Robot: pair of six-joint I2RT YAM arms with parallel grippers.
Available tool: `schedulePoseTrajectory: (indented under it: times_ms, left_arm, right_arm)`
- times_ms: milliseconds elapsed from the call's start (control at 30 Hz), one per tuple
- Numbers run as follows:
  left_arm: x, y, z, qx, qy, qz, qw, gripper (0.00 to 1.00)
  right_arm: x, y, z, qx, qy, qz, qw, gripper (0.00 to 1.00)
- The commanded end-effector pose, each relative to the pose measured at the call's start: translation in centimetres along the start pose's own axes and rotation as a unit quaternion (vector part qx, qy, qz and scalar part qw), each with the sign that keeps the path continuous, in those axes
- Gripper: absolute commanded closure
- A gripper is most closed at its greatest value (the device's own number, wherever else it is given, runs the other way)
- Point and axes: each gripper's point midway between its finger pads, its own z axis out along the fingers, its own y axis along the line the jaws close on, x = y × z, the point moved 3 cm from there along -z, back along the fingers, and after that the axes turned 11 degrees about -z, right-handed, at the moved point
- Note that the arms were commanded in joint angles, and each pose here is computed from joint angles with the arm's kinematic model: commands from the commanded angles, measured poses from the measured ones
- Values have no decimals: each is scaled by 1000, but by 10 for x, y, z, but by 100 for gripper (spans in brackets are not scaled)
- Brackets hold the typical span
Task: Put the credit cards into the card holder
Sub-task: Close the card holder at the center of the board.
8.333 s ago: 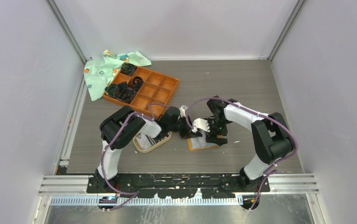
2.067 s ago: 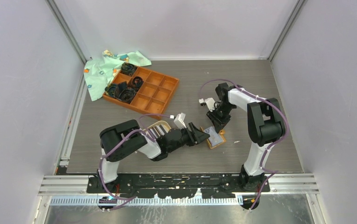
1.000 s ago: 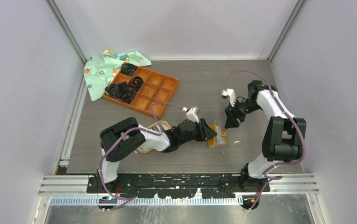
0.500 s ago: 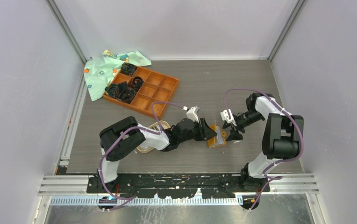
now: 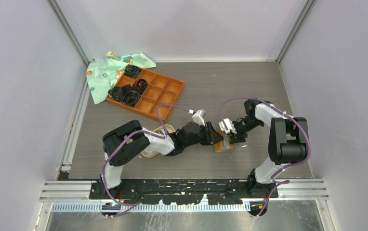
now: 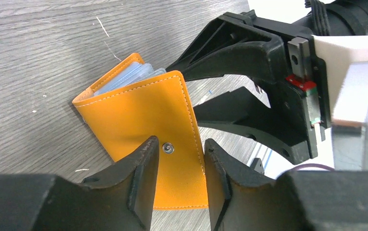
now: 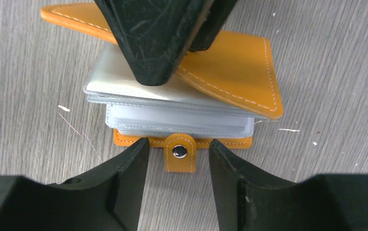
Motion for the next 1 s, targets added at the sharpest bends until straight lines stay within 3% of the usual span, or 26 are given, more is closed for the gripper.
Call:
schedulePoseTrajectory:
  times_ms: [0, 433, 567, 667, 967]
  left_arm:
    - [0, -8, 3, 20, 9, 1, 1000, 61]
    - [3, -26, 5, 54, 31, 1, 998, 52]
    - [2, -26, 9, 59, 30, -1, 998, 57]
    - [0, -24, 11, 57, 30, -3, 998, 69]
    - [0, -18, 27, 40, 53, -1, 998, 69]
  right_arm:
    - [3, -3, -3, 15, 18, -3, 1000, 49]
    - [-17, -12, -21, 82, -13, 13, 996, 72]
    - [-19, -11, -24, 84, -31, 30, 996, 75]
    - [-19, -10, -25, 83, -42, 38, 995, 77]
    - [-16, -11, -24, 80, -42, 48, 995, 78]
